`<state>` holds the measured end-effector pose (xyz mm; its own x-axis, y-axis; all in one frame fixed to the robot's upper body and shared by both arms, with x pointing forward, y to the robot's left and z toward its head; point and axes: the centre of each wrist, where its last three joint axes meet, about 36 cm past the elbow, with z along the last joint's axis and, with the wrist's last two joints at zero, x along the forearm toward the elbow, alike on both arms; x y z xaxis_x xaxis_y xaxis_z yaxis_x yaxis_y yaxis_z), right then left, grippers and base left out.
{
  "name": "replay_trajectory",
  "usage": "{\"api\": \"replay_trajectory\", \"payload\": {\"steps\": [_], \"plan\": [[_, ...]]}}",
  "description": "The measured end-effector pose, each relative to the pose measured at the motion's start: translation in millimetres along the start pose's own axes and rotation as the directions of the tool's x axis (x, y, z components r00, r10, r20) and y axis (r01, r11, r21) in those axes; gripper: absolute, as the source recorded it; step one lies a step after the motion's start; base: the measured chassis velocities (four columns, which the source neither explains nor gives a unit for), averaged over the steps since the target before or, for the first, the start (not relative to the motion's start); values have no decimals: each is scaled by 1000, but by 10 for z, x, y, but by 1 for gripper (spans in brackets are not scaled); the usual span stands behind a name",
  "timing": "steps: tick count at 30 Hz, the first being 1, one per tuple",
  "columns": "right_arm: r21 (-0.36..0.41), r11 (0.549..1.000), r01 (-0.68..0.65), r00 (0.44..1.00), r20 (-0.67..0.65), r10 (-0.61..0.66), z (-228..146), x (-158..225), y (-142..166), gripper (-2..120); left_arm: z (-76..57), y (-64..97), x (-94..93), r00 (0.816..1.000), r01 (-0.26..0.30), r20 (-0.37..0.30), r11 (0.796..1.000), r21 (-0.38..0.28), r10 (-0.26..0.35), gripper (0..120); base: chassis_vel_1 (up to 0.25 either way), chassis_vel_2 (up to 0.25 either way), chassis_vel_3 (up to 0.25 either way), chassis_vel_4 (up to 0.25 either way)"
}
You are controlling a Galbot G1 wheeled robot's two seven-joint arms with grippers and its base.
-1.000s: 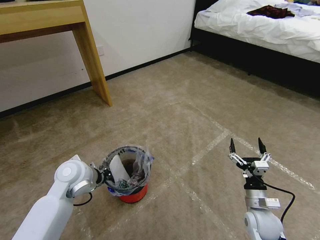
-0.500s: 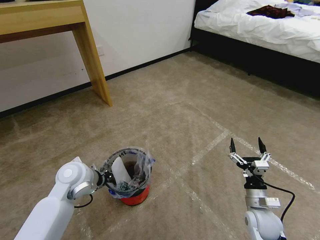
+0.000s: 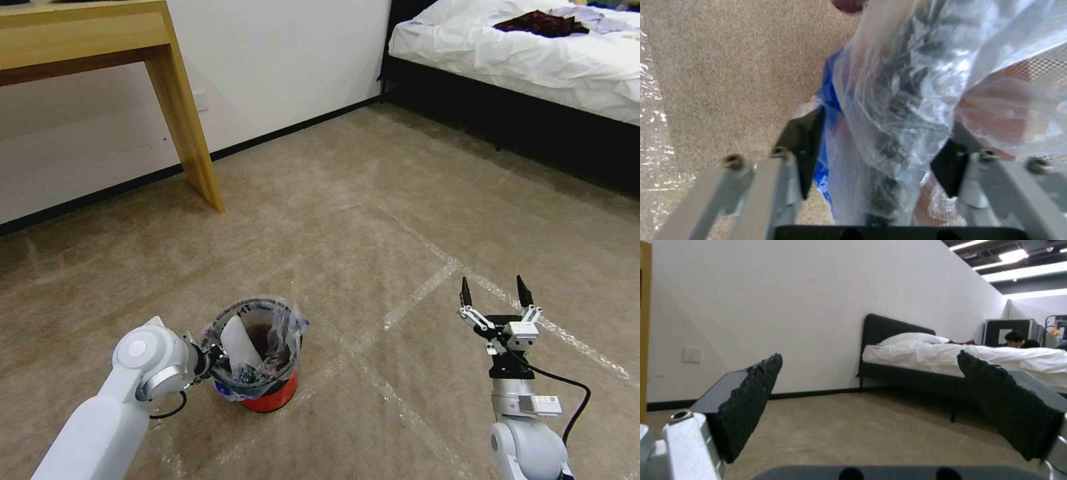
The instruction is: Pick up the trash bin and place the garbage on the floor into it.
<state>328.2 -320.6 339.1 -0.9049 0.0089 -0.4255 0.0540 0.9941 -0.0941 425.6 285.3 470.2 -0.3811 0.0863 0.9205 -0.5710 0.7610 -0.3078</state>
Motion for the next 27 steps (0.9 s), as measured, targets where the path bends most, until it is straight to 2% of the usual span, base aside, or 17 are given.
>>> {"api": "replay_trajectory", "payload": {"steps": [1, 3, 4, 6, 7, 8, 11, 14, 24, 26, 27], "plan": [[-1, 1000, 2, 1000, 1, -2, 0, -2, 0, 100, 0, -2, 16, 1000, 1, 4, 1000, -2, -1, 67, 0, 0, 0, 0], [-2, 1000, 3, 1000, 1, -3, 1, -3, 0, 100, 0, -2, 29, 1000, 4, 7, 1000, -1, -4, 75, 0, 0, 0, 0], [-2, 1000, 3, 1000, 1, -3, 1, -3, 0, 100, 0, -2, 29, 1000, 4, 7, 1000, -1, -4, 75, 0, 0, 0, 0], [-4, 1000, 3, 1000, 2, -3, 5, -1, -2, 100, 5, 10, 47, 1000, 11, 11, 1000, -1, -11, 87, 0, 0, 0, 0], [-4, 1000, 3, 1000, 2, -3, 5, -1, -2, 100, 5, 10, 47, 1000, 11, 11, 1000, -1, -11, 87, 0, 0, 0, 0], [-5, 1000, 4, 1000, 3, -4, 6, -2, -6, 100, 8, 16, 57, 1000, 13, 15, 1000, -1, -13, 93, 0, 0, 0, 0], [-11, 1000, 7, 1000, 4, -7, 4, -4, -14, 100, 15, 25, 70, 1000, 17, 24, 1000, -1, -17, 99, 0, 0, 0, 0], [-15, 1000, 10, 1000, 4, -10, 4, -5, -18, 100, 21, 33, 83, 999, 20, 30, 1000, -1, -20, 100, 0, 0, 0, 0], [-25, 1000, 19, 1000, 7, -19, 3, -20, -26, 100, 118, 43, 334, 995, 3, 95, 999, -41, 1, 100, 0, 0, 0, 0], [-30, 999, 22, 1000, 9, -22, 10, -36, -4, 100, 161, 26, 482, 991, -2, 136, 998, -71, 11, 100, 0, 0, 0, 0], [-30, 999, 22, 1000, 9, -22, 10, -36, -4, 100, 161, 26, 482, 991, -2, 136, 998, -71, 11, 100, 0, 0, 0, 0]]}}
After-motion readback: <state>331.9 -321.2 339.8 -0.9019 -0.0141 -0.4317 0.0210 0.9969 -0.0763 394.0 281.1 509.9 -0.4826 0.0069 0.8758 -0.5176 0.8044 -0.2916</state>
